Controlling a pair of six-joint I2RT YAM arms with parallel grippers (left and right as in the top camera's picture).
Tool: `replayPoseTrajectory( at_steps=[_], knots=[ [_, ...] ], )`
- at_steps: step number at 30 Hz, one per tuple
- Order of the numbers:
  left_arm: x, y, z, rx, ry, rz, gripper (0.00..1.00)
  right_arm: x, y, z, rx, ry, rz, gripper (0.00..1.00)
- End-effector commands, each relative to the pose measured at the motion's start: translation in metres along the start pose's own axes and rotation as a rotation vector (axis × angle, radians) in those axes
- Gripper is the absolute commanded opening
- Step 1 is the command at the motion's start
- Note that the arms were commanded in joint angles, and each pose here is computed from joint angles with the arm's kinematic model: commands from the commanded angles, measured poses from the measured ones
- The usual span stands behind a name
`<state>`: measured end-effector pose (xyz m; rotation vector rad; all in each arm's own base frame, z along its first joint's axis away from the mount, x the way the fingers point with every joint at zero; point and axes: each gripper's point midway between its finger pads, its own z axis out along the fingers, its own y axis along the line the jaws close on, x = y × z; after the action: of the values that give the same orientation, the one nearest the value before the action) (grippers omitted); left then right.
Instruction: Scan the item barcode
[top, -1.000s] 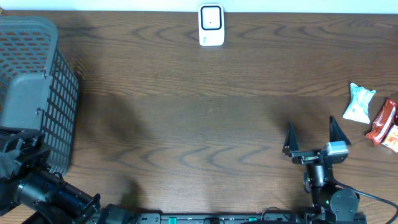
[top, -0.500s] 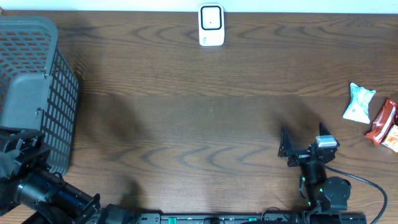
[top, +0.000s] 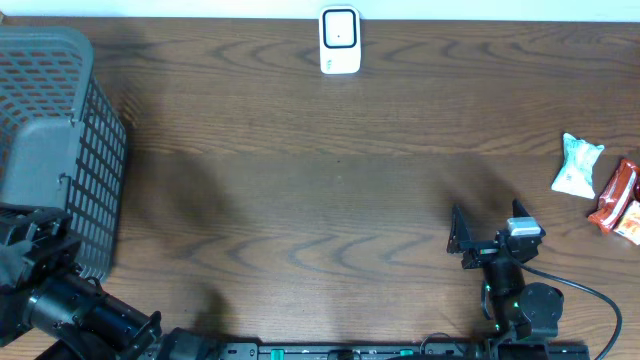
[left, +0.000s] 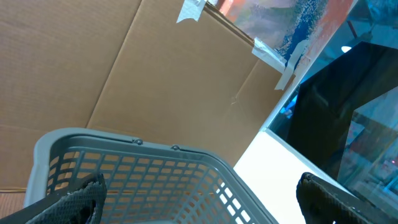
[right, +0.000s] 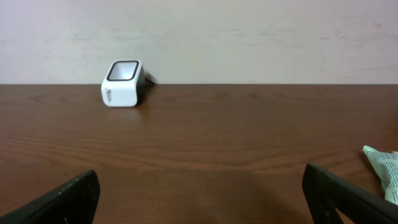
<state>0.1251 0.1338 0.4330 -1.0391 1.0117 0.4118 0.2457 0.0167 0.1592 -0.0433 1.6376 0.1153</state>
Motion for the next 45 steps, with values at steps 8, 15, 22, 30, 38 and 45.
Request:
replayPoseTrajectory(
  at_steps=[8, 15, 22, 30, 38, 45],
  knots=[
    [-0.005, 0.004, 0.0, -0.014, -0.006, -0.012, 0.98, 0.0, -0.002, 0.0, 0.011, -0.002, 0.01, 0.99],
    [-0.005, 0.004, 0.0, -0.014, -0.006, -0.012, 0.98, 0.0, -0.002, 0.0, 0.011, -0.001, 0.01, 0.99],
    [-0.005, 0.011, 0.0, -0.053, -0.003, -0.012, 0.98, 0.0, -0.002, 0.0, 0.012, -0.001, 0.01, 0.99],
    [0.013, 0.01, -0.001, -0.034, 0.015, -0.058, 0.98, 0.0, -0.002, 0.0, 0.011, -0.001, 0.01, 0.99],
    [0.042, -0.021, -0.015, 0.289, 0.114, -0.019, 0.98, 0.0, -0.002, 0.0, 0.011, -0.001, 0.01, 0.99],
    [0.093, -0.051, -0.047, 0.62, 0.298, 0.178, 0.98, 0.0, -0.002, 0.0, 0.011, -0.001, 0.01, 0.99]
  ],
)
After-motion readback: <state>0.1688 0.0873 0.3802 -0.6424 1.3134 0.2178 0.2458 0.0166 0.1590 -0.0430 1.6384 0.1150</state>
